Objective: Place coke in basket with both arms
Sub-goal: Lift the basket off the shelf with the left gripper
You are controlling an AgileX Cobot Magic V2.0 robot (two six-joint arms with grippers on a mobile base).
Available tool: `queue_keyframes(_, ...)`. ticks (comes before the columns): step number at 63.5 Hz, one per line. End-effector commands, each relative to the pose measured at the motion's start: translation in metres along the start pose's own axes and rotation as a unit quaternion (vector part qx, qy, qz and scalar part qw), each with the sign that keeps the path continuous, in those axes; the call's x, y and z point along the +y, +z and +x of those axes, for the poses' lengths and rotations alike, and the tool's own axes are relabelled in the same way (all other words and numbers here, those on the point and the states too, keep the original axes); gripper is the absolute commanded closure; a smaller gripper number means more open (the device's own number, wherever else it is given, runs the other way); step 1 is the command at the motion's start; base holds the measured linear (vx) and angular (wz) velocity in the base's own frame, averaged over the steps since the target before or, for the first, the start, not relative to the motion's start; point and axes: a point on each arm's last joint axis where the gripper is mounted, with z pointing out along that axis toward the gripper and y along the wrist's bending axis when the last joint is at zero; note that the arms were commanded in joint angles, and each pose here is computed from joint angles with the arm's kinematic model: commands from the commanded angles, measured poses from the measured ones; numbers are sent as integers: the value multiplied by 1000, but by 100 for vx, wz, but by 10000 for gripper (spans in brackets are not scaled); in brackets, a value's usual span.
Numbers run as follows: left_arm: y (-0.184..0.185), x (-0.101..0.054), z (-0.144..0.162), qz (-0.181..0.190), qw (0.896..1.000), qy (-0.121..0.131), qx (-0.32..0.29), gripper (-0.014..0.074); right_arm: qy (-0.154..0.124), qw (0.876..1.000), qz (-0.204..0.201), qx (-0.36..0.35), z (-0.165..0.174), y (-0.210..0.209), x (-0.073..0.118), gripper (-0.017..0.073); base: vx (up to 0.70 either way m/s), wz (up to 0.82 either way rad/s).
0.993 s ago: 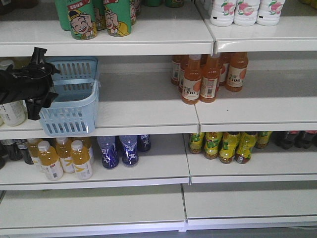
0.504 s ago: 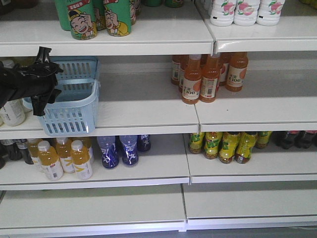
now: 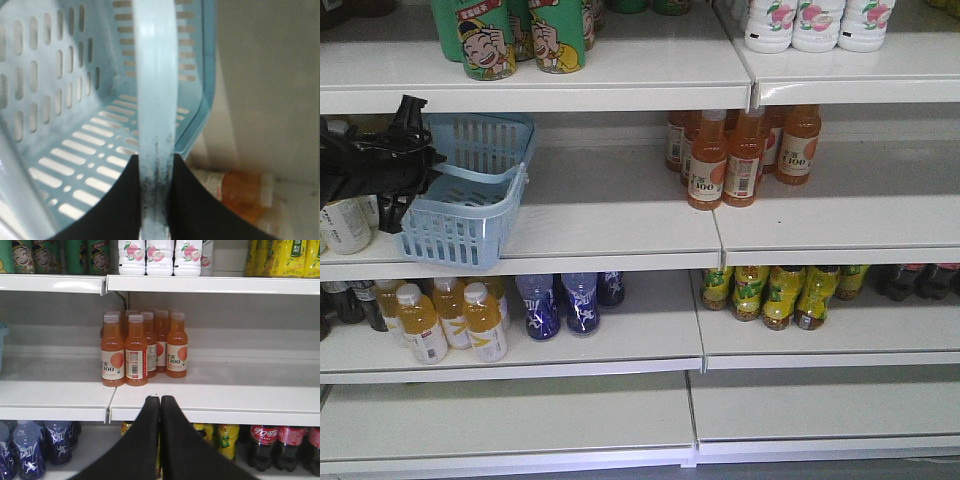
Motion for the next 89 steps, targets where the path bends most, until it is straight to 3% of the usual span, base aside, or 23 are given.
queue_keyframes(1, -28, -31, 2, 38, 997, 64, 13, 601, -3, 999, 2, -39, -5, -1, 0, 569, 0, 0)
queue_keyframes(15, -50, -40, 17, 42, 986, 133, 91, 601, -3, 999, 2, -39, -5, -1, 0, 569, 0, 0)
queue_keyframes(23, -61, -42, 27, 38, 976, 154, 146, 601, -3, 999, 2, -39, -5, -1, 0, 569, 0, 0)
queue_keyframes(31, -72, -41, 37, 27, 963, 171, 207, 601, -3, 999, 2, -39, -5, -1, 0, 569, 0, 0)
queue_keyframes(43, -94, -43, 51, 30, 932, 227, 282, 601, -3, 999, 2, -39, -5, -1, 0, 569, 0, 0)
queue_keyframes(51, -114, -36, 56, 34, 925, 248, 287, 601, -3, 999, 2, -38, -4, -1, 0, 569, 0, 0)
queue_keyframes(60, -137, -9, 64, 20, 923, 248, 294, 601, -3, 999, 2, -38, -4, -1, 0, 569, 0, 0)
queue_keyframes(68, -160, 19, 77, 41, 914, 249, 319, 601, -3, 999, 2, -38, -4, -1, 0, 569, 0, 0)
queue_keyframes(76, -178, 48, 91, 78, 907, 218, 352, 601, -3, 999, 2, -38, -4, -1, 0, 569, 0, 0)
queue_keyframes(89, -198, 91, 106, 110, 910, 156, 369, 601, -3, 999, 2, -38, -4, -1, 0, 569, 0, 0)
